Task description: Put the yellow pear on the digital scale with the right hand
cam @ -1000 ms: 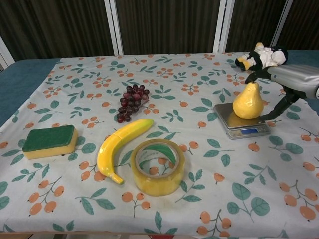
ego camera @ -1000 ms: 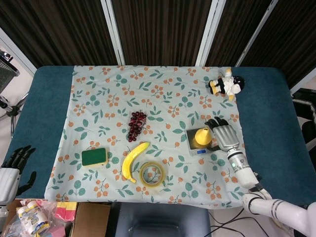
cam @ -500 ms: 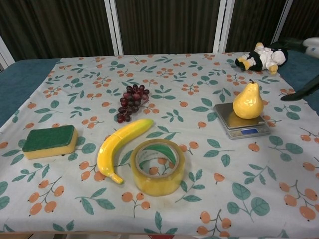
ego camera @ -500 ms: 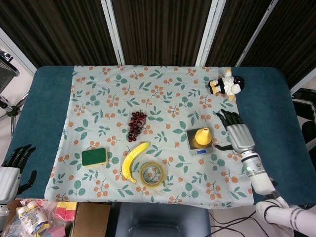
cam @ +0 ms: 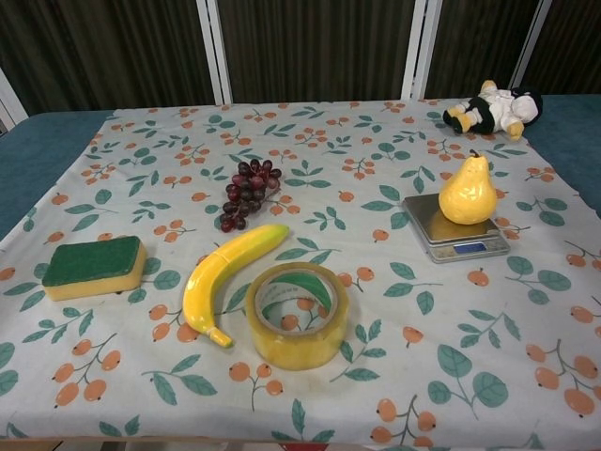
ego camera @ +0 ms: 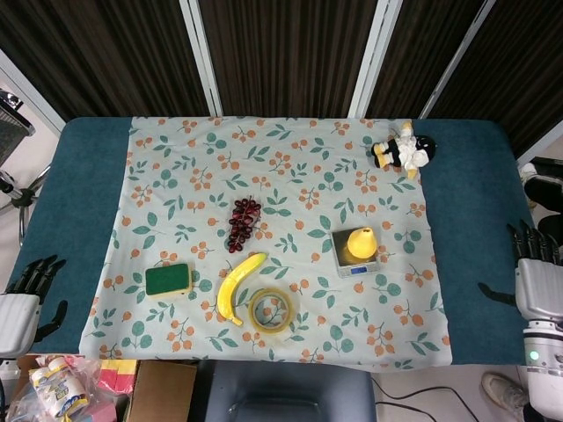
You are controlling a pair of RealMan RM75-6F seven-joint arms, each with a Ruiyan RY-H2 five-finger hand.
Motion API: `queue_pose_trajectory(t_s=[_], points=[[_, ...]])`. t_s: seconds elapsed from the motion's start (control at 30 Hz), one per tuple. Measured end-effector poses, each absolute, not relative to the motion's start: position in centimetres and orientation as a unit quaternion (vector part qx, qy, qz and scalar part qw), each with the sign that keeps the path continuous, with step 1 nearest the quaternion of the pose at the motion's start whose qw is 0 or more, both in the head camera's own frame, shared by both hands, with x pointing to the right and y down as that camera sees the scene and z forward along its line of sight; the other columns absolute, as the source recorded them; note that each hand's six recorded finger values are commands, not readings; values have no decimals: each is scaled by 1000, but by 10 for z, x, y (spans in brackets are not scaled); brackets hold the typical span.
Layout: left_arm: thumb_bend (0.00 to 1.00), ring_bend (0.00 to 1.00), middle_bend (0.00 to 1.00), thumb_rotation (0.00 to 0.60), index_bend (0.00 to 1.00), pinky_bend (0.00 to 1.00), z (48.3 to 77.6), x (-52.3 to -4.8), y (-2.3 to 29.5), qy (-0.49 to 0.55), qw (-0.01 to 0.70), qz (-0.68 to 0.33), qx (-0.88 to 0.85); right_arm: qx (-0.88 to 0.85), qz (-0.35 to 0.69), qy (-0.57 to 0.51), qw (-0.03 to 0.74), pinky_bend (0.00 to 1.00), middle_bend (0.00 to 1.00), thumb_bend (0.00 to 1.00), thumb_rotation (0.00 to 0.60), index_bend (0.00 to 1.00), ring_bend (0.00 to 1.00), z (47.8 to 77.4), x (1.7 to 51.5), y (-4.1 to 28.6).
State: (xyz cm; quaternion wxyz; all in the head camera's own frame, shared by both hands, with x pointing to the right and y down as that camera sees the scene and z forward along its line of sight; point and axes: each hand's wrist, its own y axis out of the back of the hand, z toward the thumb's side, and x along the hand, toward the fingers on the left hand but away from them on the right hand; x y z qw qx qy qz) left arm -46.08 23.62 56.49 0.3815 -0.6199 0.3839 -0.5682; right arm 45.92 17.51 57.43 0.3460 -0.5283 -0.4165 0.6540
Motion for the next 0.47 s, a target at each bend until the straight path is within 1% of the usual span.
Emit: queue_pose_trajectory(t_s=[0.23,0.47], points=[[431,103,96,600,151,367,570,-462,231,384,378,-576,-615,-539,649,-411,345,89,0,185,600,0,0,571,458,179],[432,103,96,600,151,367,565,-465,237,387,379,-577,-611,-539,646,-411,352,89,0,185,600,0,0,571,455,181]])
